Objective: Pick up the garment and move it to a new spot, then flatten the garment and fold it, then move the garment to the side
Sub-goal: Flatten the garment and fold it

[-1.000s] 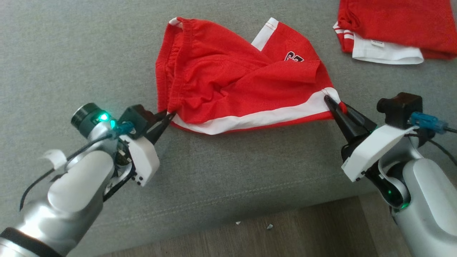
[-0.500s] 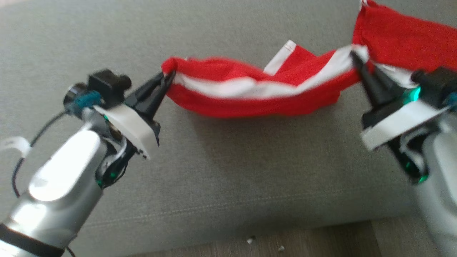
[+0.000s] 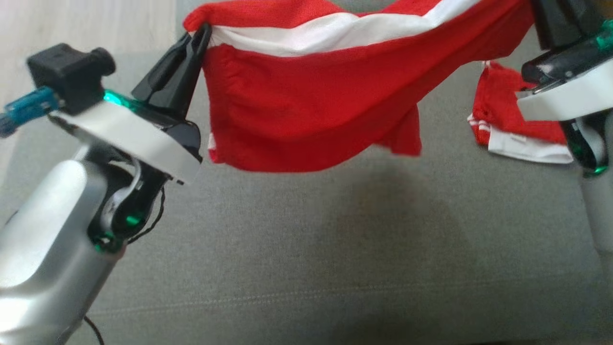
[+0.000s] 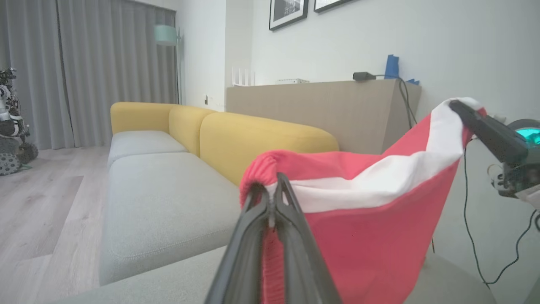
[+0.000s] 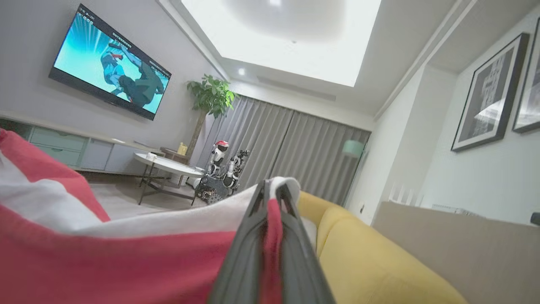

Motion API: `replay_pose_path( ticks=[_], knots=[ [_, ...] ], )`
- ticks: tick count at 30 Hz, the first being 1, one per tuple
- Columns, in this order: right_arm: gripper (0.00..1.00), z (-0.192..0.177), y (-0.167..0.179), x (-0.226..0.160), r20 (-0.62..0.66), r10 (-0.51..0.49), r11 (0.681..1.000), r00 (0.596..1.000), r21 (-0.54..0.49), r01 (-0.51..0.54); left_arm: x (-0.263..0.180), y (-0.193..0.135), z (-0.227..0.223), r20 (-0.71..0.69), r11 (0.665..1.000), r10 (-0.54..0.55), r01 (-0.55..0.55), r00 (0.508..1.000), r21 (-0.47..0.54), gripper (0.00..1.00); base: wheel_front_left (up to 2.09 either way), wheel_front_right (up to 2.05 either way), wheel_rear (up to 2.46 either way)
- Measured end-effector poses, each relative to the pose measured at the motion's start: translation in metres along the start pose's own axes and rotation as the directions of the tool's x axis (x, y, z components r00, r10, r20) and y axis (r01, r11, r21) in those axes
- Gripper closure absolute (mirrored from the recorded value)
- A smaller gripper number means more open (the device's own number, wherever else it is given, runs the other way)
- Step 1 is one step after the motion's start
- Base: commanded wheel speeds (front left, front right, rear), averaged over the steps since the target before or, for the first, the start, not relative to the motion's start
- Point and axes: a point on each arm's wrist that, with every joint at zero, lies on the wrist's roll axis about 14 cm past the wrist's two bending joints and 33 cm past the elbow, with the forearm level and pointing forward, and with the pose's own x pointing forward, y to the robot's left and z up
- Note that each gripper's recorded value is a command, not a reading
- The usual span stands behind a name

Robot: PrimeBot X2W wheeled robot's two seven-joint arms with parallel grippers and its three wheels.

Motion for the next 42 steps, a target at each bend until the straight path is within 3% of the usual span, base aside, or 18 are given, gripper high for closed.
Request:
replay_pose_path(
  ticks=[8,16,18,25,30,34,37,39,42],
  knots=[
    [1.0,0.043,-0.005,-0.011,0.01,-0.009,0.998,1.0,-0.061,0.009,-0.026,-0.026,0.05,0.062,1.0,-0.021,0.022,0.998,-0.014,1.0,0.0,0.0,0.0],
    [1.0,0.031,0.003,-0.015,-0.101,0.011,1.0,0.995,-0.025,-0.014,-0.028,-0.02,0.047,0.004,1.0,0.01,-0.01,1.0,-0.025,1.0,0.0,0.0,0.0],
    [1.0,0.025,0.007,-0.007,-0.118,0.033,0.999,0.992,0.025,-0.031,-0.022,-0.014,0.039,-0.032,0.999,0.014,-0.015,0.999,-0.038,1.0,0.0,0.0,0.0],
    [1.0,0.008,-0.007,0.068,-0.121,0.068,0.998,0.99,0.017,-0.066,0.046,0.041,0.035,-0.038,0.998,0.058,-0.058,0.998,0.02,1.0,0.0,0.0,0.0],
    [1.0,-0.003,-0.044,0.134,-0.025,0.002,0.998,1.0,-0.062,-0.003,0.108,0.103,0.035,0.054,0.983,0.151,-0.156,0.987,0.097,1.0,0.0,0.0,0.0],
    [1.0,-0.04,-0.057,0.168,0.012,-0.057,0.997,0.998,-0.045,0.058,0.142,0.138,0.028,0.155,0.968,0.178,-0.201,0.972,0.151,1.0,0.0,0.0,0.0],
    [1.0,-0.088,-0.038,0.179,-0.008,-0.058,0.998,0.998,0.026,0.058,0.152,0.16,0.002,0.177,0.966,0.201,-0.225,0.963,0.13,1.0,0.0,0.0,0.0],
    [1.0,-0.122,-0.021,0.179,-0.039,-0.049,0.995,0.998,0.082,0.052,0.151,0.171,-0.027,0.15,0.965,0.21,-0.229,0.966,0.127,1.0,0.0,0.0,0.0],
    [1.0,-0.195,0.027,0.159,-0.192,0.014,0.983,0.981,0.183,0.022,0.129,0.176,-0.1,-0.009,0.968,0.187,-0.183,0.982,0.173,1.0,0.0,0.0,0.0]
  ],
)
